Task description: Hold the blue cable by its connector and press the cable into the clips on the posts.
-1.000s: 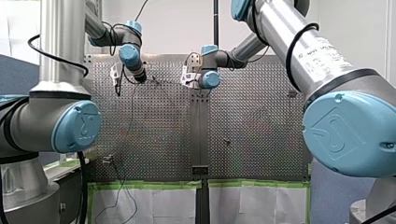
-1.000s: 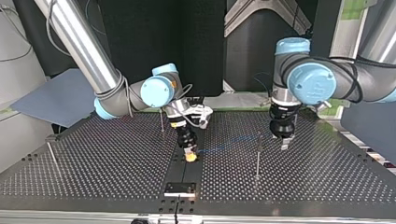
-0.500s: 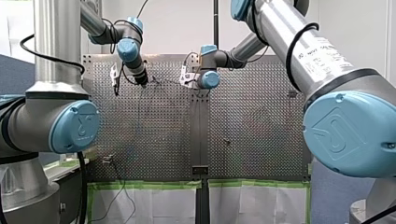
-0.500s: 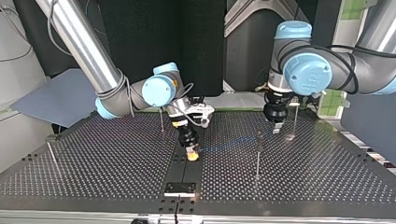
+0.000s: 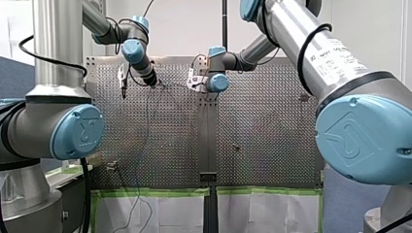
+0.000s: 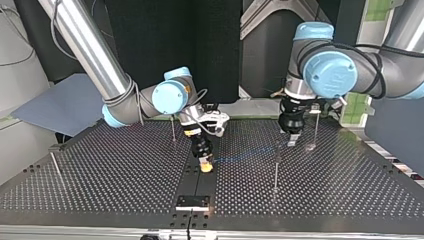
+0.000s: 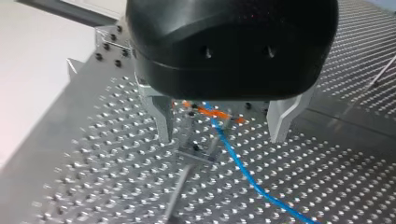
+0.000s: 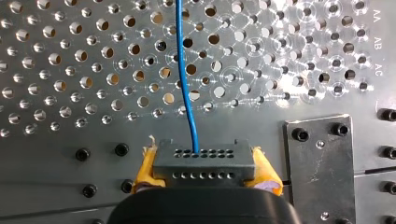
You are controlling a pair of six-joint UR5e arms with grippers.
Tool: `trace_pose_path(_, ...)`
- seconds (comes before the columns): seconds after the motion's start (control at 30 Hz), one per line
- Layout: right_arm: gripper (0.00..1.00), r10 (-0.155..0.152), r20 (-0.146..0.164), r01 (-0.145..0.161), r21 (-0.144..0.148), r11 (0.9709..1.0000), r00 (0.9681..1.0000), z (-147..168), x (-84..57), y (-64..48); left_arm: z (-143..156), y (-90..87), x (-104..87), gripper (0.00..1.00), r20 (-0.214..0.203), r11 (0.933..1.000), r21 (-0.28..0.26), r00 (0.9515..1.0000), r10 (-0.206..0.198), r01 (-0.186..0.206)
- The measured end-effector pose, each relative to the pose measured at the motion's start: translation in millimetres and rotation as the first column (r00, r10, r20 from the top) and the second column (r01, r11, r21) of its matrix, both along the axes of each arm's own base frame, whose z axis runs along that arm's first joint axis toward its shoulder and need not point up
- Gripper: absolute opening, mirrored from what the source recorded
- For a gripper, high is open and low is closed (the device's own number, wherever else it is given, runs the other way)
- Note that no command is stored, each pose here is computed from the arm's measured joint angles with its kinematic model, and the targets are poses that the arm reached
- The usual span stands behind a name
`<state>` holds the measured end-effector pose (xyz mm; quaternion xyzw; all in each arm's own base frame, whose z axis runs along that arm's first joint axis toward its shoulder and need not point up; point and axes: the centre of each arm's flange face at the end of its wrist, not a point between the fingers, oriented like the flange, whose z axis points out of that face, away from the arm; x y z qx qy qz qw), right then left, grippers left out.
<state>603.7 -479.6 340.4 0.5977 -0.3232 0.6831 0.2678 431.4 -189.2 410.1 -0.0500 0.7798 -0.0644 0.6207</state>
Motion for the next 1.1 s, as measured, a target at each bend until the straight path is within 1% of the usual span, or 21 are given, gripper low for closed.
trace_pose_path(0.1, 0.00, -0.001, 0.001, 0.001, -0.001, 1.0000, 1.0000, 0.4, -0.3, -0.6, 3.9, 0.2, -1.5, 1.00, 0.013, 1.0000, 0.000, 0.9999, 0.005, -0.005)
trace_pose_path(0.23, 0.00, -0.002, 0.001, 0.002, -0.001, 1.0000, 1.0000, 0.3, -0.9, -1.3, 5.3, -2.3, -3.4, 1.00, 0.018, 0.9999, 0.011, 0.9998, 0.000, -0.001)
trace_pose_path(0.37, 0.00, -0.005, -0.002, 0.005, 0.003, 1.0000, 1.0000, -0.2, -2.6, -2.8, 5.4, -7.0, -6.2, 1.00, 0.017, 0.9998, 0.018, 0.9998, -0.007, 0.006)
trace_pose_path(0.57, 0.00, -0.006, -0.004, 0.006, 0.007, 1.0000, 1.0000, -0.7, -3.8, -3.7, 5.4, -11.0, -9.5, 1.00, 0.015, 0.9997, 0.024, 0.9999, 0.000, -0.001)
trace_pose_path(1.1, 0.00, -0.007, -0.007, 0.007, 0.014, 0.9999, 1.0000, -1.4, -4.7, -3.8, 5.6, -19.0, -13.2, 1.00, 0.018, 0.9996, 0.025, 0.9997, -0.016, 0.015)
